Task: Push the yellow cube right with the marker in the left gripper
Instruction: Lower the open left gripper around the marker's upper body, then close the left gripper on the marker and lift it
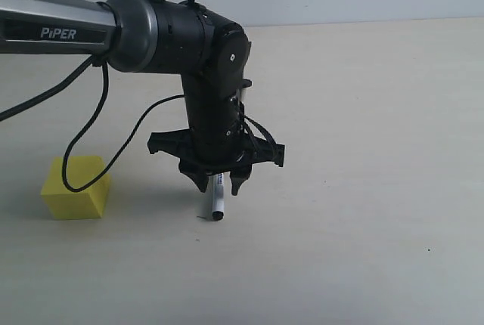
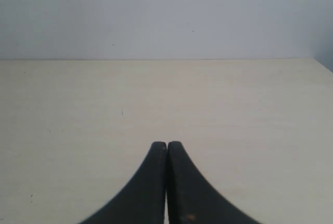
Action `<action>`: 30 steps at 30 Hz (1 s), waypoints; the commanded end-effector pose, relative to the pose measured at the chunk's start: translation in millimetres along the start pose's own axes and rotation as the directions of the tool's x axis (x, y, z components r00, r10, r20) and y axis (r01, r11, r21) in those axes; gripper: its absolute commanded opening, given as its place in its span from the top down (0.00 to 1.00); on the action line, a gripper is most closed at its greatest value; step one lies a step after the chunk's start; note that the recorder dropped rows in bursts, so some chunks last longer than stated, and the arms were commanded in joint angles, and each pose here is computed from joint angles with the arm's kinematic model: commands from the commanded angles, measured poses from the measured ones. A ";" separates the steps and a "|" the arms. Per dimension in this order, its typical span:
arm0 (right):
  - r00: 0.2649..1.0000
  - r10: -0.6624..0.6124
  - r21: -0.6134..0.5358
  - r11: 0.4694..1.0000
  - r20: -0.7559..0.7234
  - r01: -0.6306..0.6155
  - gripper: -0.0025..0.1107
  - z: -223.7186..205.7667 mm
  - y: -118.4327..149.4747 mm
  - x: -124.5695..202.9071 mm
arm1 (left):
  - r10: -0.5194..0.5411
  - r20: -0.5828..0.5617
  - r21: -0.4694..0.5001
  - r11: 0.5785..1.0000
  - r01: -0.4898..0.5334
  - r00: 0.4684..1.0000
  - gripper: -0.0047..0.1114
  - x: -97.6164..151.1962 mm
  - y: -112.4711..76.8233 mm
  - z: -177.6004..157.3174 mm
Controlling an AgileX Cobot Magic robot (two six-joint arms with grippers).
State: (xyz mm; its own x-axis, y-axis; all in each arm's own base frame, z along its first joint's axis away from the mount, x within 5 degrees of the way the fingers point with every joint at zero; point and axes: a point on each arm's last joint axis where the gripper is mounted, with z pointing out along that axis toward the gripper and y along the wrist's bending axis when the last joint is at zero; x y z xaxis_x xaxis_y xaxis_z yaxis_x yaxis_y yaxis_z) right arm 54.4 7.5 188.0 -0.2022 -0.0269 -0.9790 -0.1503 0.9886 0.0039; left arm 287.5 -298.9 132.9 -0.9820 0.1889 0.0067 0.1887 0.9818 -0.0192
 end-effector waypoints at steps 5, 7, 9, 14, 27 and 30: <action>1.000 -0.001 -0.002 1.000 0.011 0.001 0.98 -0.1 0.1 0.4 | -0.008 0.008 0.004 1.000 0.008 1.000 0.57 0.2 -0.9 -0.7; 1.000 -0.001 -0.002 1.000 0.011 0.001 0.98 -0.1 0.1 0.4 | -0.008 0.006 0.002 1.000 0.008 1.000 0.57 0.9 -0.3 0.7; 1.000 -0.001 -0.002 1.000 0.011 0.001 0.98 -0.1 0.1 0.4 | -0.013 0.007 0.003 1.000 0.012 1.000 0.57 1.4 0.1 2.2; 1.000 -0.001 -0.002 1.000 0.011 0.001 0.98 -0.1 0.1 0.4 | -0.007 0.015 -0.003 1.000 0.007 1.000 0.57 1.3 1.0 4.1; 1.000 -0.001 -0.002 1.000 0.009 0.001 0.98 -0.1 0.1 0.6 | -0.007 0.022 0.002 1.000 0.007 1.000 0.57 2.8 2.2 9.0; 1.000 -0.001 -0.002 1.000 0.009 0.001 0.98 -0.1 0.1 0.6 | -0.008 0.026 0.007 1.000 0.008 1.000 0.57 2.8 2.1 10.0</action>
State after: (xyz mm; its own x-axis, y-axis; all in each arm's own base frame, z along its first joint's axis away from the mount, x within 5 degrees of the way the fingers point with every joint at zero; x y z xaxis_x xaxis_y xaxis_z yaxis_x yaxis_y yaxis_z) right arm 54.4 7.5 188.0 -0.2022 -0.0269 -0.9790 -0.1503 0.9886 0.0039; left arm 285.0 -295.5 122.4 -0.9828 0.1848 -0.0065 0.1849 0.9825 -0.0214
